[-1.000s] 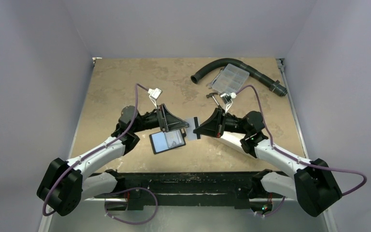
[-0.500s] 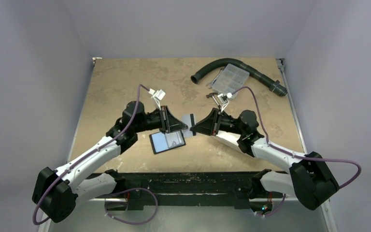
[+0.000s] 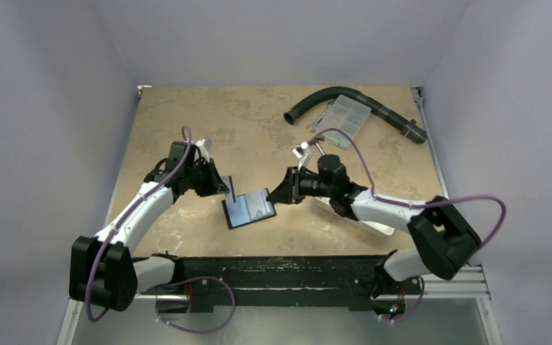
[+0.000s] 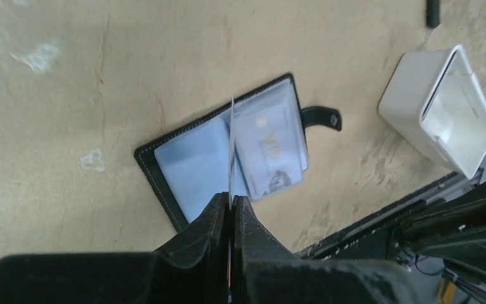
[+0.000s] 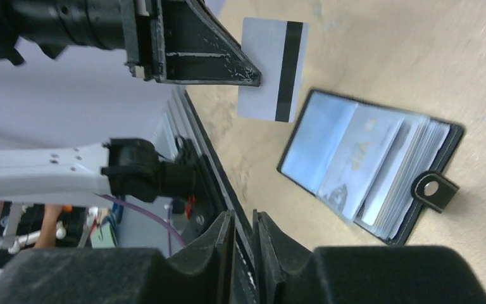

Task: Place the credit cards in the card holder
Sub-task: Insert the credit card into the card holder.

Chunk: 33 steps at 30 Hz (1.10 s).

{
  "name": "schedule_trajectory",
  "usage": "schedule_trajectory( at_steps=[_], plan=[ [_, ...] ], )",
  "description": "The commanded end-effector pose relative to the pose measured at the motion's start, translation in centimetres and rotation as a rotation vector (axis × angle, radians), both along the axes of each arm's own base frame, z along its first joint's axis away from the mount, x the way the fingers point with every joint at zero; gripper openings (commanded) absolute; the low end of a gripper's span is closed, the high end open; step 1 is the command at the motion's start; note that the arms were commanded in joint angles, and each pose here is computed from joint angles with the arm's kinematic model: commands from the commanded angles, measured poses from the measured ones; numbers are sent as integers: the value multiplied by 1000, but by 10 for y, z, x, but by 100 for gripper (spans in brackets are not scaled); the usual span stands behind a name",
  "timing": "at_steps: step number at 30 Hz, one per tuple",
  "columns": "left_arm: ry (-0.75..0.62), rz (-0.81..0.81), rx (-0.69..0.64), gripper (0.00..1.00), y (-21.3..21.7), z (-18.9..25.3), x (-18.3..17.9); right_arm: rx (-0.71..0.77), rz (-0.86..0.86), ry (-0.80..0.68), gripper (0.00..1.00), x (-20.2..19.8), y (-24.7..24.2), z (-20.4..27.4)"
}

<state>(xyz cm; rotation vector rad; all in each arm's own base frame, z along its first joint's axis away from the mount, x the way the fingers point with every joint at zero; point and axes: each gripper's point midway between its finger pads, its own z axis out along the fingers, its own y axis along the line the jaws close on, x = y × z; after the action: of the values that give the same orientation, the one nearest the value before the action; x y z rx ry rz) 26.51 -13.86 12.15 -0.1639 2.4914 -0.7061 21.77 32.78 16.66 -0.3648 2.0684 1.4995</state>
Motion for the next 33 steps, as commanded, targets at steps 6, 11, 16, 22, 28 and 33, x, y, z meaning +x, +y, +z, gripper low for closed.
schedule_trajectory(
  at_steps=[6, 11, 16, 22, 28, 33],
  plan=[
    [175, -50, -179, 0, -20, -40, -29, -26, 98, 43, 7, 9, 44, -37],
    [174, -12, -289, 0, -28, -44, -42, -30, 134, 73, 2, 11, 53, -56],
    [151, -5, -330, 0, -31, -44, -47, -64, 117, 109, 0, 19, 56, -80],
    [152, -19, -355, 0, -37, -49, -50, -146, 43, 129, 0, 36, 42, -106],
    [134, -17, -366, 0, -49, -58, -50, -198, 26, 143, 0, 44, 31, -125],
    [134, -5, -368, 0, -49, -60, -49, -242, 2, 137, 0, 51, 22, -133]
  ],
)
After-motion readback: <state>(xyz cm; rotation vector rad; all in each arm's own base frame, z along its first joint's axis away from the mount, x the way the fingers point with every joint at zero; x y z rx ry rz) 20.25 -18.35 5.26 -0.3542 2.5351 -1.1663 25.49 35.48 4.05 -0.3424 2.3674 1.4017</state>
